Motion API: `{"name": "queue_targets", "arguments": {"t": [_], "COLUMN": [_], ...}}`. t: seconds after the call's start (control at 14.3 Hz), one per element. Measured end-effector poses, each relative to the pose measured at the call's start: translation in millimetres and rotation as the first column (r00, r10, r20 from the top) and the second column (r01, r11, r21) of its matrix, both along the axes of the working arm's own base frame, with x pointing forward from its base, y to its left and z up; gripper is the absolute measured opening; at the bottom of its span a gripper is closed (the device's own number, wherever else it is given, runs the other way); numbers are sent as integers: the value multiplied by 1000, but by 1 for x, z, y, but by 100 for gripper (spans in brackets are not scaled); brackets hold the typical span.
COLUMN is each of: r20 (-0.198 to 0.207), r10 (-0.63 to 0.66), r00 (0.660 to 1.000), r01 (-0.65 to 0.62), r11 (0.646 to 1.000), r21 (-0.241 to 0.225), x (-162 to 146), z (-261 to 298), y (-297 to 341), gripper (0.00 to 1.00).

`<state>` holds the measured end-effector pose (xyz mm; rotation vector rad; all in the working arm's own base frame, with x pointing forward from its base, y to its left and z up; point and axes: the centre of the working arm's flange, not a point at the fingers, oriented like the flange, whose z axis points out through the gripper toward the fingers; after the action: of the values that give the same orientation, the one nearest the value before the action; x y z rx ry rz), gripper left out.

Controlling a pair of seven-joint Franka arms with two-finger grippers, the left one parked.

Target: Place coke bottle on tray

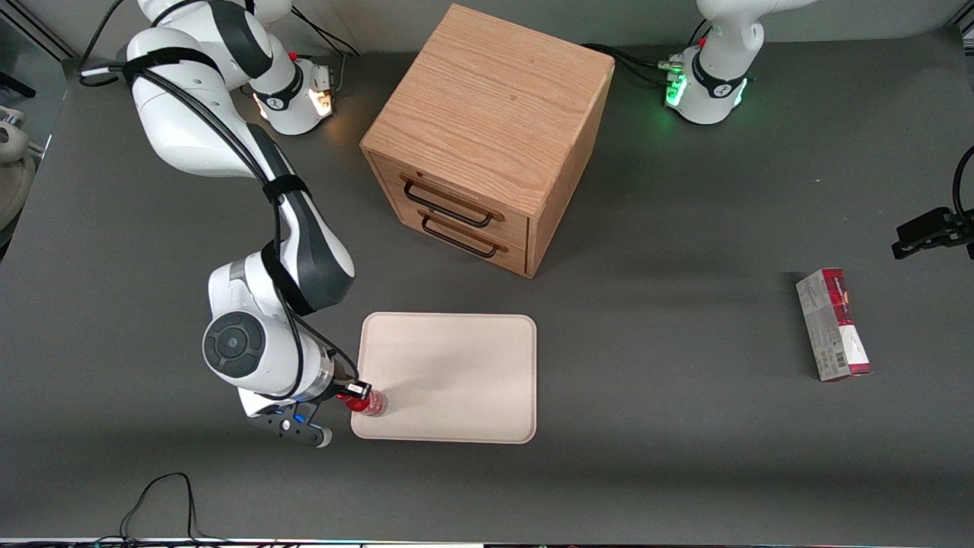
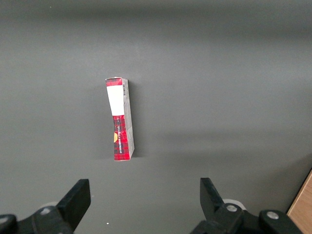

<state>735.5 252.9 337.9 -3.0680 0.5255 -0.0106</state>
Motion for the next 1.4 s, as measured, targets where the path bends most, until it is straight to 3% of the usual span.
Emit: {"name": "queue_targets", "arguments": {"t": [0.21,0.28,0.7,0.77,0.98,1.19,1.4], "r20": [-1,0,26,5,-90,-105,-120], "r10": [1,1,8,9,81,180,271], "r00": [1000,1000,1000,1000,993,978,955], "r01": [-1,-1,-8,-9,-86,-183,-274], "r11": [1000,1000,1000,999,994,983,962], "r21": [0,-2,-22,-34,-60,-20,-2], "x": [0,1,4,1,-15,-52,-123], "z": [-5,-6,7,15,77,159,210], "y": [1,1,0,-4,-50,-134,-208], "gripper": [31,36,96,100,100,100,100]}}
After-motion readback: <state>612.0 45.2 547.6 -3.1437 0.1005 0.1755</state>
